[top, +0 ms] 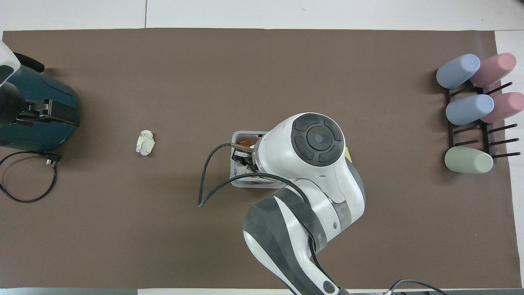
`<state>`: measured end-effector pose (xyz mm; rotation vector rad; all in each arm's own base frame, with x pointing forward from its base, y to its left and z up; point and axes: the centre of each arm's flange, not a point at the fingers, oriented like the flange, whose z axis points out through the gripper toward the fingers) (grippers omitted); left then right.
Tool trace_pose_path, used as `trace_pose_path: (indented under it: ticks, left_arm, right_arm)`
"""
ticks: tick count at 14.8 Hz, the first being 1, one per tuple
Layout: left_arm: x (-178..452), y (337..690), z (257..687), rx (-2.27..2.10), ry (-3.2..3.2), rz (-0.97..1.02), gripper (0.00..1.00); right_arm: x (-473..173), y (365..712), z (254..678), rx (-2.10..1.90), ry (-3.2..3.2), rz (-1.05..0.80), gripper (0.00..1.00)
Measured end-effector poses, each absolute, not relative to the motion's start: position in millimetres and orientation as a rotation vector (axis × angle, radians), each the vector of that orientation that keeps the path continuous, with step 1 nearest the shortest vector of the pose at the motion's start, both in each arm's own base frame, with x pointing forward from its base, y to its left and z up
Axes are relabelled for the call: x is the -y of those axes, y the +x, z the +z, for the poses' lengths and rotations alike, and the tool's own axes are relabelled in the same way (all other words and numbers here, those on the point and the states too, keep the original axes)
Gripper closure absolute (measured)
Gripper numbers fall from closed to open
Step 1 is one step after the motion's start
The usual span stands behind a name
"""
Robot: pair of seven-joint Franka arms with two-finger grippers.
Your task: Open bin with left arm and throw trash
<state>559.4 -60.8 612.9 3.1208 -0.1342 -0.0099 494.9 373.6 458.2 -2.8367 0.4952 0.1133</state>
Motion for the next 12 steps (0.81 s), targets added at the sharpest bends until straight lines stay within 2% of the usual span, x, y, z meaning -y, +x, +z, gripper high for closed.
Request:
trace_pose_path:
  ticks: [4,7,8,12]
  left_arm:
    - [65.7,566.3,593.1,0.145,3.120,-0.012,0.00]
    - [70.0,571.0,540.2,0.151,3.120,-0.010,0.00]
    - [73.7,570.9,519.9,0.160,3.119,-0.011,0.00]
    - [88.7,564.6,440.0,0.186,3.116,0.032,0.00]
  right_arm:
    - [-371.7,495.2,465.0,-0.553,-2.816,0.106,0.35]
    - [-372.5,496.9,470.8,-0.592,-2.797,0.094,0.05]
    - [-372.3,497.8,472.6,-0.592,-2.794,0.090,0.00]
    - [-337.0,526.7,484.1,-0.461,-2.850,-0.035,0.00]
